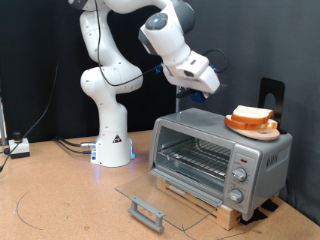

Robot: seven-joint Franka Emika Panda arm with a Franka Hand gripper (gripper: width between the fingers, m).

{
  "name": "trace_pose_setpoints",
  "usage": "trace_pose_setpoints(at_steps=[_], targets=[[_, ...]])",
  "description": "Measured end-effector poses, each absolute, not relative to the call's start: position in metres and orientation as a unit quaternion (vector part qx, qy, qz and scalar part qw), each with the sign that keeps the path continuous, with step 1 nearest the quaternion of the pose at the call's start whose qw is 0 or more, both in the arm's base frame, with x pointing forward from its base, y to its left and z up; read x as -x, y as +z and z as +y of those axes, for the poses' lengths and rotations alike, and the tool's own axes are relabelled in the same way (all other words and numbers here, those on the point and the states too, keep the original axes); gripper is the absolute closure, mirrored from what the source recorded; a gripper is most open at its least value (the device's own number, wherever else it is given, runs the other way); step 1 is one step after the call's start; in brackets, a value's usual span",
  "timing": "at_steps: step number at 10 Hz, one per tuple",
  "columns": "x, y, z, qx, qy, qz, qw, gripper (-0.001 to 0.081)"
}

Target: Make a piece of toast with the oven

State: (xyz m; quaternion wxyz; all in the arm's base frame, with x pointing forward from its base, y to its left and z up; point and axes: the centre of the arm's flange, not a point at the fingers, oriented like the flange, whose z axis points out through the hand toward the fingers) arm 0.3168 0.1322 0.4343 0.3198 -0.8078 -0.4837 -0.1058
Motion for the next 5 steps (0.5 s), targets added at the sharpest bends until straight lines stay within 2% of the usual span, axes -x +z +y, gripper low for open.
trace_pose_setpoints(at_steps=[3,5], targets=[[-0.324,0.426,0.119,0.825,-0.123,-0.470,0.288,0.0411],[-0.340,0.425,0.085,0.852,-0.162,-0.449,0.214,0.0411]])
